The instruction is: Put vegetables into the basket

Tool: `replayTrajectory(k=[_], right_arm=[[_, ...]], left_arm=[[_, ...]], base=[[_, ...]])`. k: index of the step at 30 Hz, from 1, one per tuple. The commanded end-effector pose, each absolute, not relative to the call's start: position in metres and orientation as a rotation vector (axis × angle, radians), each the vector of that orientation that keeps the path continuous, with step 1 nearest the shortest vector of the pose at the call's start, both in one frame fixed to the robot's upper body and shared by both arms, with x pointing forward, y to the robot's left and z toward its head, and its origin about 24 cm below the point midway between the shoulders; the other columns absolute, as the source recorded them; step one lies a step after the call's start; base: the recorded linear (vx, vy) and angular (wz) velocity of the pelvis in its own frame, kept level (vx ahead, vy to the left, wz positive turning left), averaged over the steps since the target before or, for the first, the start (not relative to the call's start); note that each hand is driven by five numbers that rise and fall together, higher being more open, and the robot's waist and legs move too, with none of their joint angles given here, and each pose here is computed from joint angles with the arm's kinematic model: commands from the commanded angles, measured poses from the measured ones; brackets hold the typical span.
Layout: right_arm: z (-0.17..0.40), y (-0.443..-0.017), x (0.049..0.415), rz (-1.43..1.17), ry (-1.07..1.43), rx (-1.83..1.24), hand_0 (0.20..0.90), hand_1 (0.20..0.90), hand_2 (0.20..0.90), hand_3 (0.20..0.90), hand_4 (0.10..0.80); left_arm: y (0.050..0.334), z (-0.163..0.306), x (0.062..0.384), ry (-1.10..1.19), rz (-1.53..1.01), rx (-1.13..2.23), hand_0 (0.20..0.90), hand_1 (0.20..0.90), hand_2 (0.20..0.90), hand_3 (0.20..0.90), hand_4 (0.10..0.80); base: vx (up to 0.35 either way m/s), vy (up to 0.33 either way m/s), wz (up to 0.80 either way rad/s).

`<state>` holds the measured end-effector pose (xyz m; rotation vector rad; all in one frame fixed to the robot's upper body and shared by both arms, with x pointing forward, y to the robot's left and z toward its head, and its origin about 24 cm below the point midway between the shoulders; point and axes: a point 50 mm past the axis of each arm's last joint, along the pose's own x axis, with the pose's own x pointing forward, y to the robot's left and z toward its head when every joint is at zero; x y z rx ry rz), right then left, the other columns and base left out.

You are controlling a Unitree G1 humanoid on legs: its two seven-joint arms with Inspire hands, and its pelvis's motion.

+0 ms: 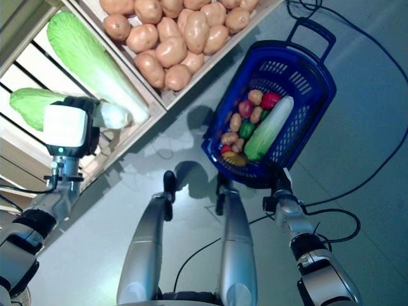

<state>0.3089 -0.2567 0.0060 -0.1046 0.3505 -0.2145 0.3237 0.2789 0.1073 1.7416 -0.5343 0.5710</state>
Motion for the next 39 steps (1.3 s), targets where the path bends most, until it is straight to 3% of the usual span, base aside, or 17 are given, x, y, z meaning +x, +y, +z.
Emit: replayTrajectory(k=[1, 13, 22, 35, 39], right_arm=[[0.019, -0.265, 0.306, -0.268, 0.252, -0.075, 0.9, 0.9, 0.9, 0.9, 0.8], [0.0, -0.264, 0.288, -0.303, 0.275, -0.016, 0.9, 0.9, 0.9, 0.9, 0.8], [-0.021, -0.256, 0.254, -0.272, 0.288, -0.02, 0.9, 0.9, 0.9, 0.9, 0.8], [-0.032, -0.244, 0.222, -0.221, 0.291, -0.013, 0.9, 0.9, 0.9, 0.9, 0.8], [-0.021, -0.229, 0.224, -0.148, 0.244, 0.022, 0.9, 0.9, 0.9, 0.9, 0.8]], left_arm=[[0.295, 0.16, 0.32, -0.72, 0.844, 1.667, 0.3, 0.3, 0.3, 0.3, 0.4], [0.278, 0.153, 0.304, -0.824, 0.733, 1.457, 0.3, 0.3, 0.3, 0.3, 0.4], [0.246, 0.141, 0.282, -0.798, 0.454, 1.04, 0.3, 0.3, 0.3, 0.3, 0.4], [0.239, 0.141, 0.25, -0.668, 0.256, 0.439, 0.3, 0.3, 0.3, 0.3, 0.4], [0.236, 0.142, 0.245, -0.614, 0.153, 0.05, 0.3, 0.3, 0.3, 0.3, 0.4]], base=[[0.0, 0.0, 0.0], [0.058, -0.025, 0.05], [0.111, -0.028, 0.05], [0.133, -0.027, 0.04], [0.102, -0.042, 0.02]])
